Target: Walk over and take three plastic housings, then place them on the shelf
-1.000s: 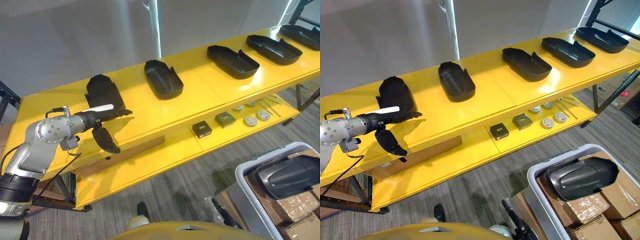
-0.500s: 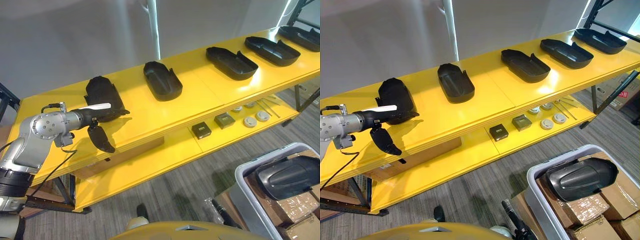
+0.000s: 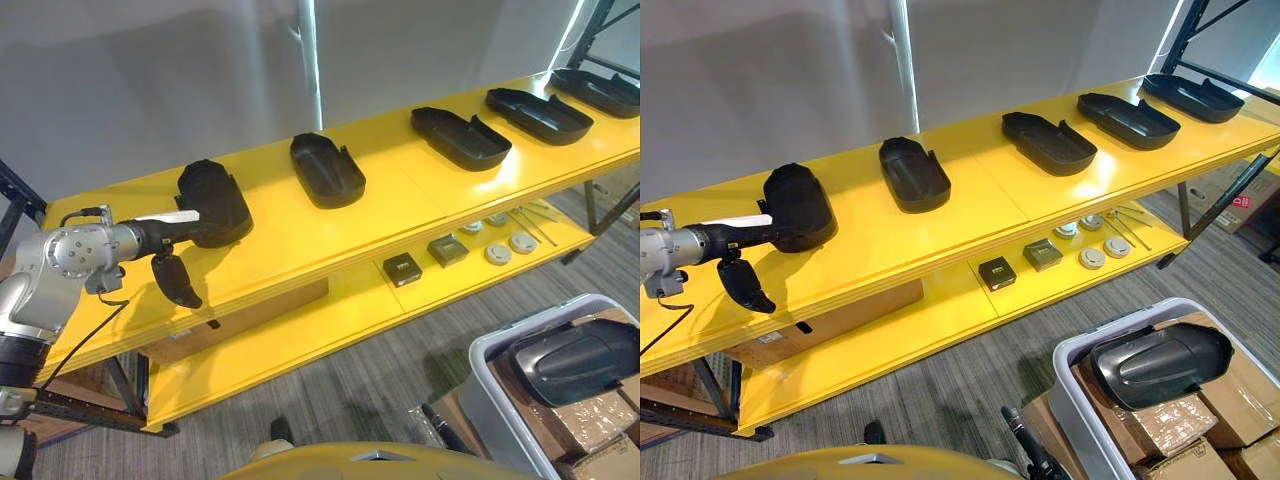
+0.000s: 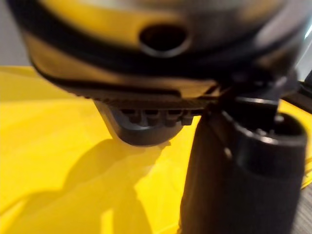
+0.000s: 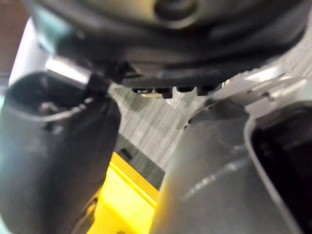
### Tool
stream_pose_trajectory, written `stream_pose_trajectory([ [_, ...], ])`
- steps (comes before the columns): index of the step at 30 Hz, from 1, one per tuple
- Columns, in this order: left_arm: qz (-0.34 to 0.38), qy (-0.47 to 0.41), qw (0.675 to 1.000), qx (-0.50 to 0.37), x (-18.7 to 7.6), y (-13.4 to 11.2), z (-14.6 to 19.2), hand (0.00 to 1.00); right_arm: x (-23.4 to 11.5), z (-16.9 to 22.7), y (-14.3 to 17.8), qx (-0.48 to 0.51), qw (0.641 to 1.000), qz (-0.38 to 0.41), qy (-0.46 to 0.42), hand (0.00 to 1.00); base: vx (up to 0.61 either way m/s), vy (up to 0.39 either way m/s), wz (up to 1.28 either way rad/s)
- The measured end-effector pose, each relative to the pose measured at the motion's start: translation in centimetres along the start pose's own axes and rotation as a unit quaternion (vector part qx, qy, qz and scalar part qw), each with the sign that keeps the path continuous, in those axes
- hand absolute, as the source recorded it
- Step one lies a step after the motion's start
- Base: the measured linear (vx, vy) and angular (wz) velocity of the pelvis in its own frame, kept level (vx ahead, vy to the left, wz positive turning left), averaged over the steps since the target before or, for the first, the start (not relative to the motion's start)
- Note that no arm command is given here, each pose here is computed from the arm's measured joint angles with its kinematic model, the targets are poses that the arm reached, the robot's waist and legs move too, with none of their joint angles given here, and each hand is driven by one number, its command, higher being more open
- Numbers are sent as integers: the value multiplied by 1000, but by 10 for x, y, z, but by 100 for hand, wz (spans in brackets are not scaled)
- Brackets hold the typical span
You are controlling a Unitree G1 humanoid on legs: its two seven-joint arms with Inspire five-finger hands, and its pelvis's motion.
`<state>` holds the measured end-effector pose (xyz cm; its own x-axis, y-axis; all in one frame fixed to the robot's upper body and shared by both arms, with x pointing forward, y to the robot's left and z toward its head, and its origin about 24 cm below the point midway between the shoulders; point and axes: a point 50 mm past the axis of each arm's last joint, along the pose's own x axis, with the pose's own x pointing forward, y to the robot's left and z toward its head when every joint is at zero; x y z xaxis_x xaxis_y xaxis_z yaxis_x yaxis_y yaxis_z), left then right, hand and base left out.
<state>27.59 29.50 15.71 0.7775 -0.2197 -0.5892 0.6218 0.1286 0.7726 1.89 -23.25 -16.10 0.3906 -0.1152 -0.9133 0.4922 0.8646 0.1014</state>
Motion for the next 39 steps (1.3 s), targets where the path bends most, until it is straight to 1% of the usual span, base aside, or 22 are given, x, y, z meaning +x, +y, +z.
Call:
stream_pose_trajectory([
  [2,10,2,1000,-2,-1,6,-1,100,-1,-2,-1,0,1000,-1,3,100,0,0,0],
  [6,12,4,1000,-4,-1,7,-2,100,-1,-1,-1,-1,1000,-1,1,100,0,0,0],
  [9,50,-10,998,-32,-2,11,-2,100,-1,0,-1,-1,1000,0,0,100,0,0,0],
  [11,84,-23,993,-75,-3,15,-2,100,-1,0,-1,-4,1000,0,1,100,0,0,0],
  [15,134,-16,987,-90,-9,23,-6,100,-1,0,0,-5,1000,0,1,100,0,0,0],
  [17,144,-19,985,-92,-11,24,-6,100,0,0,0,-5,1000,0,2,100,0,0,0],
  [19,142,-26,986,-87,-9,21,-1,100,0,0,0,-5,1000,-1,3,100,0,0,0],
  [22,134,-32,985,-101,-2,14,1,100,0,1,1,-7,1000,2,0,100,0,0,0],
  [28,114,-8,988,-102,1,5,-2,100,0,1,1,-7,1000,1,2,100,0,0,0],
  [39,105,5,992,-76,5,1,2,100,2,6,4,-7,1000,5,-5,100,0,0,0],
])
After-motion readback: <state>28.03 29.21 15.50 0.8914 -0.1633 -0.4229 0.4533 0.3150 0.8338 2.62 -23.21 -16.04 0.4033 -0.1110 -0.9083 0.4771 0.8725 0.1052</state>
